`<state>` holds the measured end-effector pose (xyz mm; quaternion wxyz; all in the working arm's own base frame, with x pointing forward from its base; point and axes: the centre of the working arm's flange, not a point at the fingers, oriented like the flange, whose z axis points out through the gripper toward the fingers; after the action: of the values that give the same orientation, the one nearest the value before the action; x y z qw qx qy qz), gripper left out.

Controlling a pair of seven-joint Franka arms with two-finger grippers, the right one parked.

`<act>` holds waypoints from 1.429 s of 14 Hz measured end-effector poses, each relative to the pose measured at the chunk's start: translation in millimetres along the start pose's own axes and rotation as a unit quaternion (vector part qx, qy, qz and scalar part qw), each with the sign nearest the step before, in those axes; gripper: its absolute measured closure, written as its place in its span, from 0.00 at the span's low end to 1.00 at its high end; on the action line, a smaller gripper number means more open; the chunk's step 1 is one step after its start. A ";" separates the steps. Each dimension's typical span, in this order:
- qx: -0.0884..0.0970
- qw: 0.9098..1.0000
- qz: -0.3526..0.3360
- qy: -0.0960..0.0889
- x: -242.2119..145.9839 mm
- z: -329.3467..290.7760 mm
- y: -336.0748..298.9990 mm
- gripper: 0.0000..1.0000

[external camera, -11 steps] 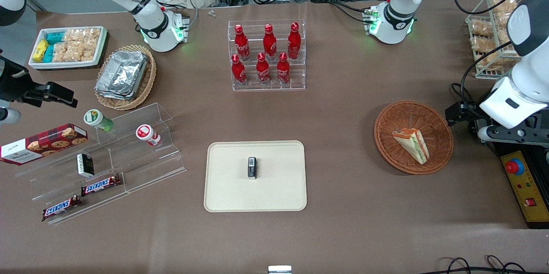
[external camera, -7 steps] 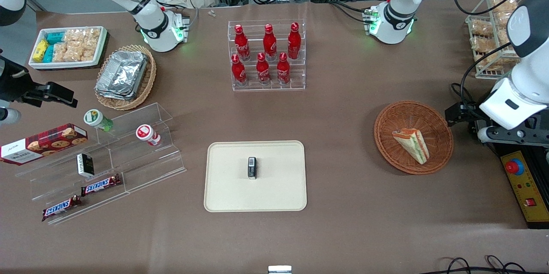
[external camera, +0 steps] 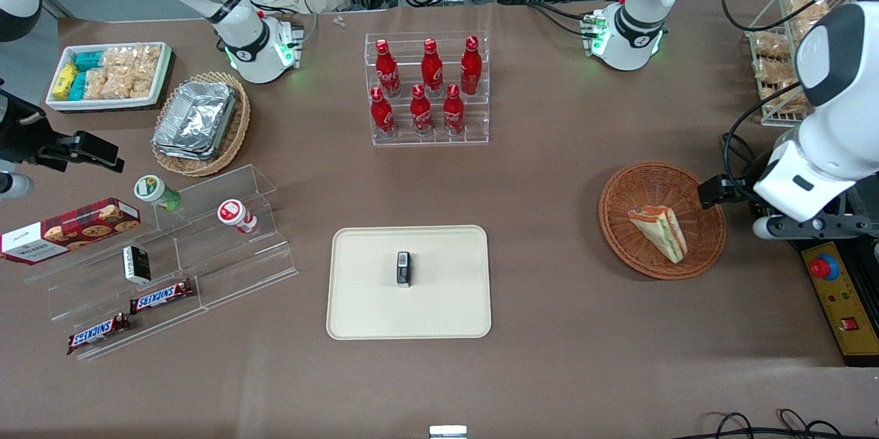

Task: Place sandwich from basket to tray
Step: 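Move the left gripper down over the wrapped sandwich in the wicker basket, then close the left gripper on the sandwich's crust edge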

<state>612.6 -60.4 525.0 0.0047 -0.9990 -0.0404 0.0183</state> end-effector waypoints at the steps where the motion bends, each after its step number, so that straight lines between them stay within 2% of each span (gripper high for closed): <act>1: -0.001 1.000 -0.019 -0.005 1.1 7.5 3.5 0.00; 4: -0.001 0.999 -0.046 -0.016 2.0 23.2 6.1 0.00; 7: -0.001 0.997 -0.074 -0.015 1.2 51.1 7.6 0.00; 15: -0.014 0.986 -0.163 0.016 -16.3 152.8 13.2 0.00; 20: -0.018 0.979 -0.200 0.023 -32.8 189.0 6.6 0.00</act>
<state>573.5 -68.1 337.2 -0.0092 -0.9708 -0.2396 -0.0063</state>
